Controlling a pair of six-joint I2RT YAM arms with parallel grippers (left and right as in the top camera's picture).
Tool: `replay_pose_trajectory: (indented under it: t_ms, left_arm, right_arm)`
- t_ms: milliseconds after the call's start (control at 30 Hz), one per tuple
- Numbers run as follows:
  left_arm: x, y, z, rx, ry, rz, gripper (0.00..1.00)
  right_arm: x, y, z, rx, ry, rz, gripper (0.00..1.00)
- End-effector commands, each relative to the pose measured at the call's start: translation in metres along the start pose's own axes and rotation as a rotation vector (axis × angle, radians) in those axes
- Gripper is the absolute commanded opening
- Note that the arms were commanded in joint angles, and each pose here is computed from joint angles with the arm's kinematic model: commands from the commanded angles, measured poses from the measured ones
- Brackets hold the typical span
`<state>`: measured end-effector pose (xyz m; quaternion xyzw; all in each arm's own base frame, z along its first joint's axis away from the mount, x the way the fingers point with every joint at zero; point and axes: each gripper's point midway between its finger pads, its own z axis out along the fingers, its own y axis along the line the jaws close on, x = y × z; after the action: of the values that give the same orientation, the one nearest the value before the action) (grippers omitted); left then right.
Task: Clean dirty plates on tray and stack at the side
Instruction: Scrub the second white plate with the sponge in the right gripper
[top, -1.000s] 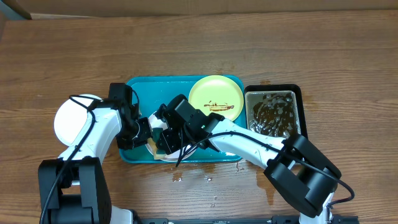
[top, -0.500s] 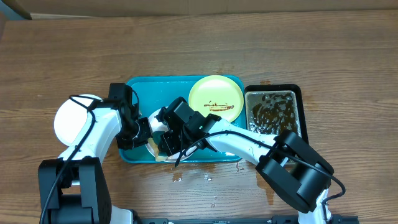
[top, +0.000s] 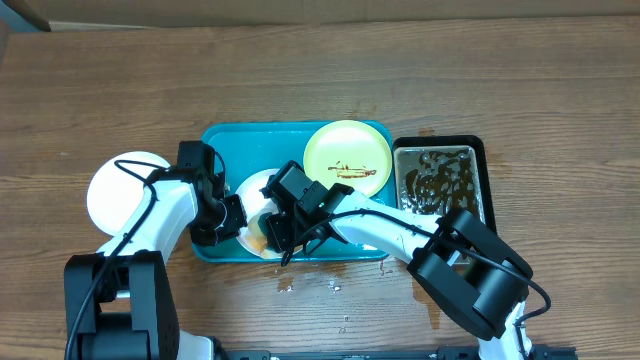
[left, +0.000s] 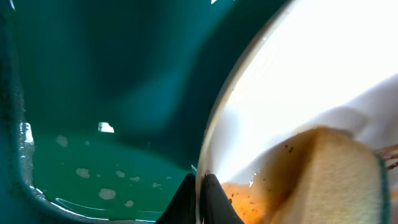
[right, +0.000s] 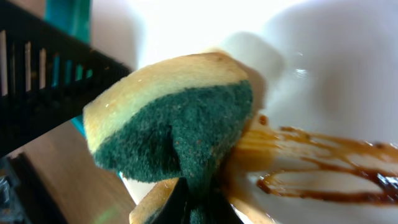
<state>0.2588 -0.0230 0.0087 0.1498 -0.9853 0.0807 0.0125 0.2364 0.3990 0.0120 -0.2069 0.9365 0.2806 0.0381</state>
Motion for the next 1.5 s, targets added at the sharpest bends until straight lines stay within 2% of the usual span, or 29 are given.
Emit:
replay_pose_trajectory:
  t_ms: [0,233,500,733,900,1200,1467]
  left_arm:
    - [0.01,0.009,0.004,-0.049,0.022,0.019,0.04]
    - [0.01,0.009,0.004,-0.049,0.022,0.02,0.04]
    - [0.011,0.009,0.004,-0.051,0.026,0.02,0.04]
    - [0.011,0.009,0.004,-0.051,0.026,0.02,0.04]
    - [0.01,0.009,0.004,-0.05,0.023,0.02,0.04]
    - [0.01,0.009,0.004,-0.05,0.023,0.02,0.04]
    - [0.01,0.009,0.004,-0.049,0.023,0.02,0.04]
  right_arm:
    - [0.001,-0.035,0.008,0.163,-0.023,0.082,0.04]
    - [-0.007,-0.056,0.003,0.259,-0.072,0.109,0.04]
    - [-0.024,-0.094,-0.013,0.36,-0.14,0.226,0.04]
    - [-0.029,-0.125,-0.028,0.394,-0.135,0.291,0.04]
    - [-0.016,-0.137,-0.033,0.429,-0.085,0.32,0.04]
    - [0.005,-0.124,-0.03,0.433,-0.002,0.303,0.04]
    - [-0.021,-0.075,-0.054,0.264,-0.041,0.191,0.04]
